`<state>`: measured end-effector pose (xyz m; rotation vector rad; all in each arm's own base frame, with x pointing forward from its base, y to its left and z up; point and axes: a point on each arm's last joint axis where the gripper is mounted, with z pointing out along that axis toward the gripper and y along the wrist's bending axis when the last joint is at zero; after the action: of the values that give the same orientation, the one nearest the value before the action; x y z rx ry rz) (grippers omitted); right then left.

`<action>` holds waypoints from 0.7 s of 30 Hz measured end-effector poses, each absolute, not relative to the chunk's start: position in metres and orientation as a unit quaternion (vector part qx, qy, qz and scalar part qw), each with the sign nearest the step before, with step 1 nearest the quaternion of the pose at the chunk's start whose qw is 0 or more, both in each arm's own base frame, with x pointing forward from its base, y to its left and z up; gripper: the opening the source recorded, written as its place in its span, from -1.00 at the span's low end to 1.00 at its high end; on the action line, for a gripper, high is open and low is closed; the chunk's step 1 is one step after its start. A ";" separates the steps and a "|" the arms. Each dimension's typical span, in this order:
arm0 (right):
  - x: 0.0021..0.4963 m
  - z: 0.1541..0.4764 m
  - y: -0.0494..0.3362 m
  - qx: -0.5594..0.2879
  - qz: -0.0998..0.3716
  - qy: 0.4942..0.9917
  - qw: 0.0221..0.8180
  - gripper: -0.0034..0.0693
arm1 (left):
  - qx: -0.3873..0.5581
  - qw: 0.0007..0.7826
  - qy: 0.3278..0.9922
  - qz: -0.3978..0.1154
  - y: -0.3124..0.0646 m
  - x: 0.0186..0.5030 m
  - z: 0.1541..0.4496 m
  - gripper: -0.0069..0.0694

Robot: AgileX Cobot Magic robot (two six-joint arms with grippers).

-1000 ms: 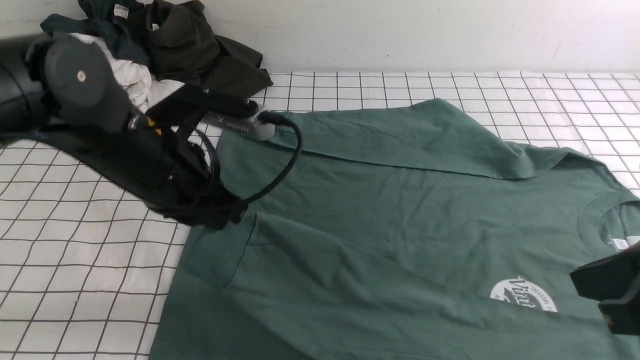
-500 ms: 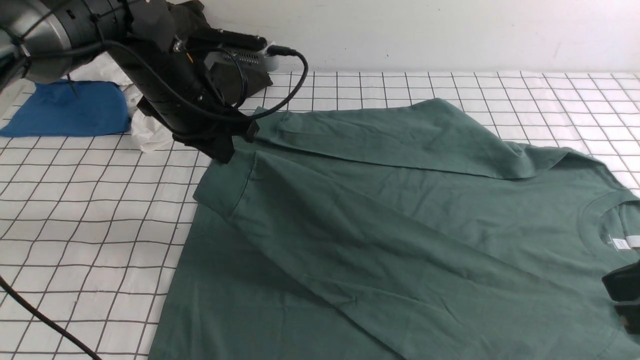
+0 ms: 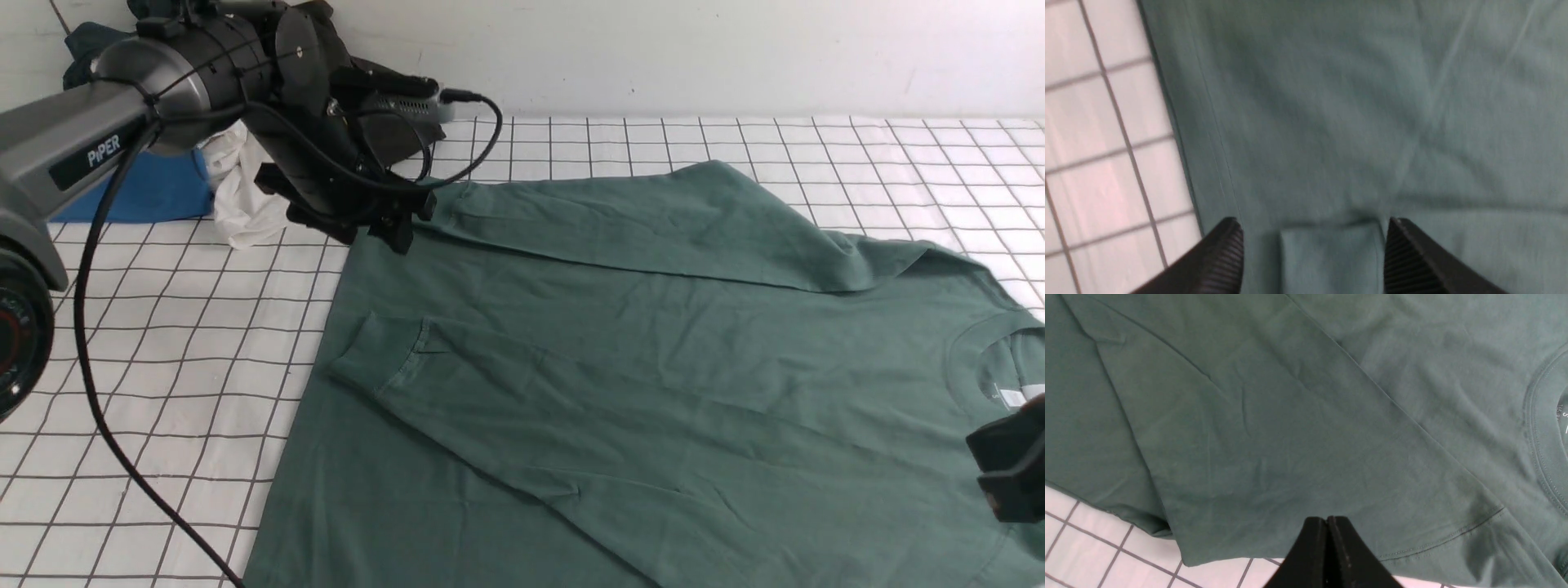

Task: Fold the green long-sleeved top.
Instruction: Use the left arm to clamp the cuff farthest from it

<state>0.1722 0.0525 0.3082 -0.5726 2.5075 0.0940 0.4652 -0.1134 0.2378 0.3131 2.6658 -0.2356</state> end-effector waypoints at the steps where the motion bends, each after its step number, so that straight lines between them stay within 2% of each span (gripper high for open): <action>1: 0.177 0.305 0.053 -0.213 0.033 0.938 0.271 -0.94 | 0.100 0.236 0.963 -0.087 -0.112 0.477 0.236 0.37; 5: 0.191 0.300 0.057 -0.208 0.032 0.944 0.255 -0.94 | 0.073 0.269 0.956 -0.092 -0.110 0.503 0.229 0.38; 14: 0.205 0.297 0.061 -0.207 0.031 0.947 0.244 -0.94 | 0.018 0.328 0.939 -0.107 -0.112 0.549 0.175 0.38; 21: 0.207 0.296 0.062 -0.207 0.031 0.948 0.240 -0.94 | -0.026 0.365 0.923 -0.123 -0.113 0.564 0.140 0.38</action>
<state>0.2068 0.0615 0.2960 -0.5659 2.5939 0.0851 0.5637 -0.1129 0.1397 -0.0674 2.3732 -0.3172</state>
